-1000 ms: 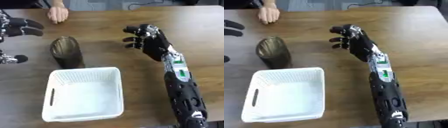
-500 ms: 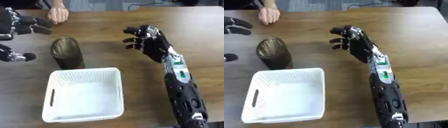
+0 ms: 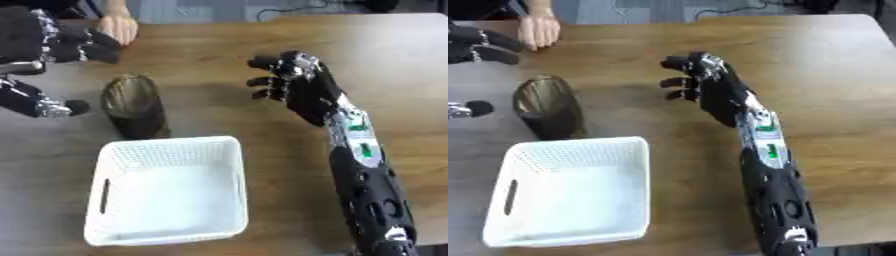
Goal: Pick up objects on the table and place them in the box.
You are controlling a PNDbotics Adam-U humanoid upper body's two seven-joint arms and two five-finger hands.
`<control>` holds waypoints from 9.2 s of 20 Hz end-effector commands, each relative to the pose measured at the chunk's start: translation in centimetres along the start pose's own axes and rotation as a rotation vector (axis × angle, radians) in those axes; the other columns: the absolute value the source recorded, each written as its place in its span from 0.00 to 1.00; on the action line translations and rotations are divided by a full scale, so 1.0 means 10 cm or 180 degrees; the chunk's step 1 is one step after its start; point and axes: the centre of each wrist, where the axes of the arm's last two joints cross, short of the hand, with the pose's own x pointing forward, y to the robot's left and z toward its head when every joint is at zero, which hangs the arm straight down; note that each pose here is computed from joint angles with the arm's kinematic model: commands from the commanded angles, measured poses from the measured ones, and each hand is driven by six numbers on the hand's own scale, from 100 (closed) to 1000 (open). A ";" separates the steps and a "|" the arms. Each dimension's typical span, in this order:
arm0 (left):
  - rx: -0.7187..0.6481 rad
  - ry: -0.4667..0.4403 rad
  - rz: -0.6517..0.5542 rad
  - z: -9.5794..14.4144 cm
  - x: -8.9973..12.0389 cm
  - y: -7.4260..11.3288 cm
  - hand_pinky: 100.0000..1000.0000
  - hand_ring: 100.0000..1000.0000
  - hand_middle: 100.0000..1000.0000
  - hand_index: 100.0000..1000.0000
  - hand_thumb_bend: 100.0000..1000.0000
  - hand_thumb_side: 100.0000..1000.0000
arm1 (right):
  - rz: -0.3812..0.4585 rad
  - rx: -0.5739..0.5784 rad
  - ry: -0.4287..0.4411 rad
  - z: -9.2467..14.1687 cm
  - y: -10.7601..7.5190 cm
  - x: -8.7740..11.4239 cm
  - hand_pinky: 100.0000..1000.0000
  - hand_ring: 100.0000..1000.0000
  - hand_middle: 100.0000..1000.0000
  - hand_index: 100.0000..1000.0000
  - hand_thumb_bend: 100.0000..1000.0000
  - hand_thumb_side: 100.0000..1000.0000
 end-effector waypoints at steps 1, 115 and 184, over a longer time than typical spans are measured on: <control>-0.0040 -0.0069 -0.0085 -0.02 -0.03 0.11 0.00 0.07 0.83 0.91 0.24 0.13 | 0.0081 0.0050 -0.0056 -0.06 0.00 0.10 0.76 0.81 0.95 0.94 0.00 1.00; -0.0286 0.0099 -0.0196 -0.12 0.02 -0.52 0.00 0.00 0.01 0.21 0.09 0.03 | 0.0193 0.0065 -0.0090 -0.12 -0.07 0.17 0.75 0.81 0.96 0.93 0.00 1.00; -0.1360 -0.1104 0.0825 -0.53 0.93 -0.75 0.00 0.09 0.70 0.83 0.00 0.40 | 0.0212 -0.0003 -0.0079 -0.03 -0.11 0.18 0.76 0.81 0.96 0.93 0.00 1.00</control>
